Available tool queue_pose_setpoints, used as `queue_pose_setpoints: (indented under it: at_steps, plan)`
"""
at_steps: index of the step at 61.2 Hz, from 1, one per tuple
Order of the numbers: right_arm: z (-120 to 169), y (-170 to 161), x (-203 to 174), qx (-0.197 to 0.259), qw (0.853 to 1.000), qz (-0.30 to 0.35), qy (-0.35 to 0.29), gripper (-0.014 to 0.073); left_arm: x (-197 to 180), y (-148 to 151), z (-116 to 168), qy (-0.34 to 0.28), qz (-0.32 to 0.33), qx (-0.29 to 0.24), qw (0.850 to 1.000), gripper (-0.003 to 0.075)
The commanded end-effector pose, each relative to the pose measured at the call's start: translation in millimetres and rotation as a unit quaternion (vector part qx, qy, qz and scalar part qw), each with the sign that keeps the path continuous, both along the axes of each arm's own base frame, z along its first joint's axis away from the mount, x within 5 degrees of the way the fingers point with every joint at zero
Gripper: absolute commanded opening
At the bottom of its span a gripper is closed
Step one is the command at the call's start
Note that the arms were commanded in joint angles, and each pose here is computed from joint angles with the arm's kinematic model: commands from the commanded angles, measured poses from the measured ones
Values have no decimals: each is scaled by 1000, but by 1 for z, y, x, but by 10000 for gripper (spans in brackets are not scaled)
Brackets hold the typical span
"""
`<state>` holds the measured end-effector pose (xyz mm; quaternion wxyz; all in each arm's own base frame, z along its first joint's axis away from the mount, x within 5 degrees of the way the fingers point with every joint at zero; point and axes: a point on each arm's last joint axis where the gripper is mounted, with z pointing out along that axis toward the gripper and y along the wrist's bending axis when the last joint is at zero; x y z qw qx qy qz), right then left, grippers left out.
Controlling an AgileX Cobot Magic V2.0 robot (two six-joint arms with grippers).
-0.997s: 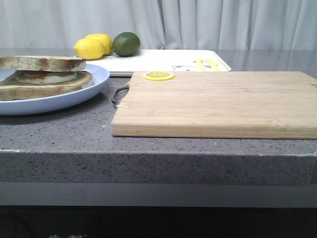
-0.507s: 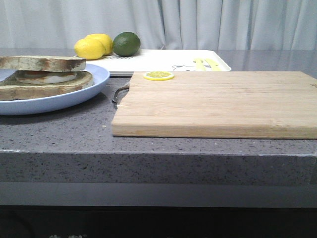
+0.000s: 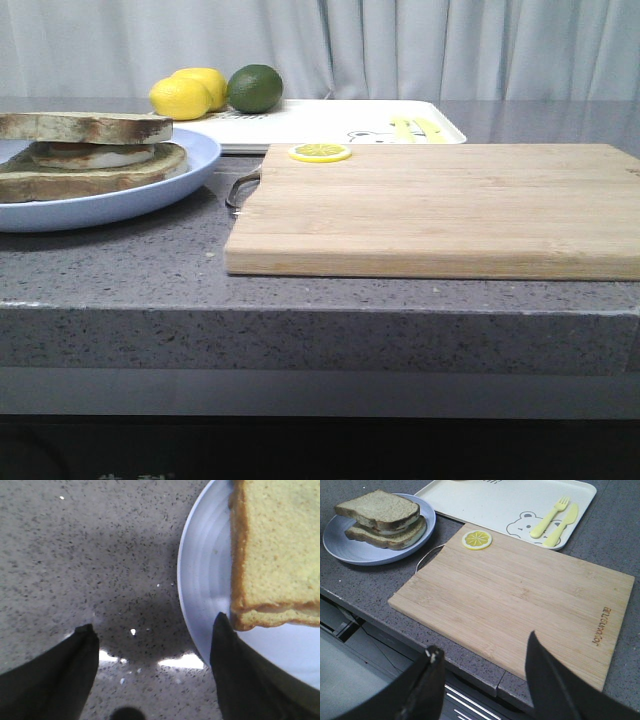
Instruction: Place bread and move sandwich to tray
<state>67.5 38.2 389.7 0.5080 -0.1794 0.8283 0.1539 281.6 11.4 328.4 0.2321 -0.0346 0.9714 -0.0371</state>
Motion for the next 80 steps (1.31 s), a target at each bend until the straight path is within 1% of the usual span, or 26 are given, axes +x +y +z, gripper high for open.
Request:
queue_pose_setpoints:
  at_steps: [1,9,17,22,32,50,63,72,80]
  plan:
    - [13,0,2,20,999,-8,-43,391,14,4,10,-30,-13,-54,998,470]
    - [13,0,2,20,999,-8,-43,391,31,12,-5,-20,-13,-109,994,470]
    - [13,0,2,20,999,-8,-43,391,42,16,-24,6,-6,-120,993,469]
    - [13,0,2,20,999,-8,-43,391,47,16,-32,16,-6,-127,992,447]
    - [13,0,2,20,999,-8,-43,391,57,13,-43,20,-2,-158,987,365]
    - [13,0,2,20,999,-8,-43,391,65,14,-56,29,7,-169,985,214]
    - [13,0,2,20,999,-8,-43,391,66,14,-55,21,10,-171,985,71]
    - [13,0,2,20,999,-8,-43,391,66,12,-51,16,10,-179,984,-11]
    - [13,0,2,20,999,-8,-43,391,69,8,-38,10,1,-199,980,-20]
